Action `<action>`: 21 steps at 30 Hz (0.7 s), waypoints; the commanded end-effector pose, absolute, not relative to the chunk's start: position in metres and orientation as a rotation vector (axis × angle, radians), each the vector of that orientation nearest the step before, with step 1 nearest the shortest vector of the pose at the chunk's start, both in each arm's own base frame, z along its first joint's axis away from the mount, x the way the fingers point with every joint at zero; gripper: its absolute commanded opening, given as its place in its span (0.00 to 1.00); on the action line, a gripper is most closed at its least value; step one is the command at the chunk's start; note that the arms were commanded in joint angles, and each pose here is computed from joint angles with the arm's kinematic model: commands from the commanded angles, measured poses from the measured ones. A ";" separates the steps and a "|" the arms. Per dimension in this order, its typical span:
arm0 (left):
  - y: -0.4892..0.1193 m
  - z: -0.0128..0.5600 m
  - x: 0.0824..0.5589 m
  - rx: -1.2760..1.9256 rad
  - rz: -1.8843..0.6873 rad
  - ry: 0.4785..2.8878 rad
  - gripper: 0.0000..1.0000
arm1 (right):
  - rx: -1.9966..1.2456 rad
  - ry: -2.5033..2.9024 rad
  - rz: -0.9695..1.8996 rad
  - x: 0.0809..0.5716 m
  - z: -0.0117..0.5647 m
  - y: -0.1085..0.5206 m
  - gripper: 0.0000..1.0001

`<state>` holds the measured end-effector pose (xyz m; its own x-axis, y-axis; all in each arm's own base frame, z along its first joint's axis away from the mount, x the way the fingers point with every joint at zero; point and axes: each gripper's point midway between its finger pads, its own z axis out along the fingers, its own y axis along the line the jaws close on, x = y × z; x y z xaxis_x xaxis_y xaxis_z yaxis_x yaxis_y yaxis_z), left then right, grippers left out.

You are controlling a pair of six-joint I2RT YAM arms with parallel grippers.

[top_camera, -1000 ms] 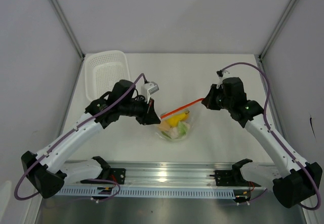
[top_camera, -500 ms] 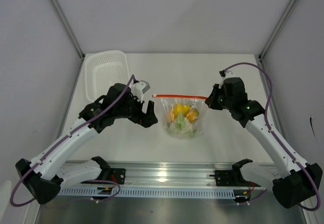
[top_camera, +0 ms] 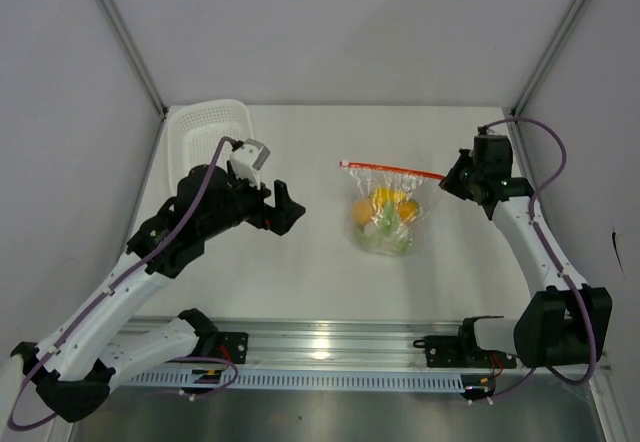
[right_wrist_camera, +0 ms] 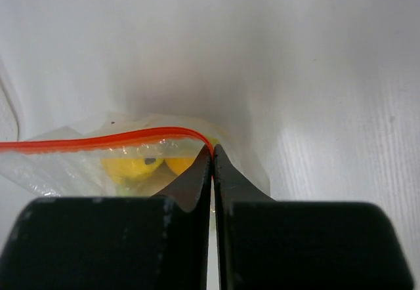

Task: Place the food in the zip-top bag and seal the zipper
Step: Place the zipper food storage bag at the center of the board.

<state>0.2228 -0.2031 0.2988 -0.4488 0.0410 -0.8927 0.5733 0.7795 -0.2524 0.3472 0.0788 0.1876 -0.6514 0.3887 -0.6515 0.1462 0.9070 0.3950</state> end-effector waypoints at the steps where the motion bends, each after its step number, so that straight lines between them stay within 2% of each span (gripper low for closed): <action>1: -0.213 0.292 0.221 0.462 -0.727 1.953 1.00 | 0.542 2.177 0.378 0.380 0.197 0.044 0.00; 8: -0.228 0.285 0.212 0.496 -0.840 1.954 1.00 | 0.729 2.163 0.240 0.397 0.165 -0.029 0.00; 12: -0.239 0.291 0.206 0.502 -0.939 1.920 1.00 | 0.770 2.191 0.215 0.403 0.151 -0.044 0.02; 13: -0.244 0.292 0.202 0.524 -0.976 1.912 0.99 | 0.772 2.193 0.208 0.406 0.150 -0.046 0.09; 14: -0.245 0.294 0.201 0.531 -0.988 1.910 0.99 | 0.774 2.197 0.201 0.405 0.150 -0.047 0.32; 17: -0.247 0.288 0.199 0.531 -1.005 1.931 1.00 | 0.760 2.194 0.191 0.403 0.154 -0.046 0.53; 18: -0.247 0.287 0.198 0.532 -1.012 1.932 1.00 | 0.748 2.199 0.180 0.401 0.156 -0.046 0.57; 19: -0.248 0.286 0.197 0.527 -1.021 1.937 0.99 | 0.744 2.211 0.167 0.398 0.157 -0.045 0.70; 20: -0.250 0.284 0.196 0.533 -1.037 1.939 0.99 | 0.720 2.210 0.168 0.396 0.164 -0.040 0.74; 21: -0.251 0.281 0.195 0.529 -1.050 1.946 0.99 | 0.719 2.206 0.104 0.392 0.167 -0.045 0.86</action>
<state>0.1997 -0.2422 0.2764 -0.5444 0.0024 -0.8388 0.6633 0.6133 -0.4288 0.3881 -0.0388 0.1293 -0.5681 0.5820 -0.5819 0.4788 0.8088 0.3414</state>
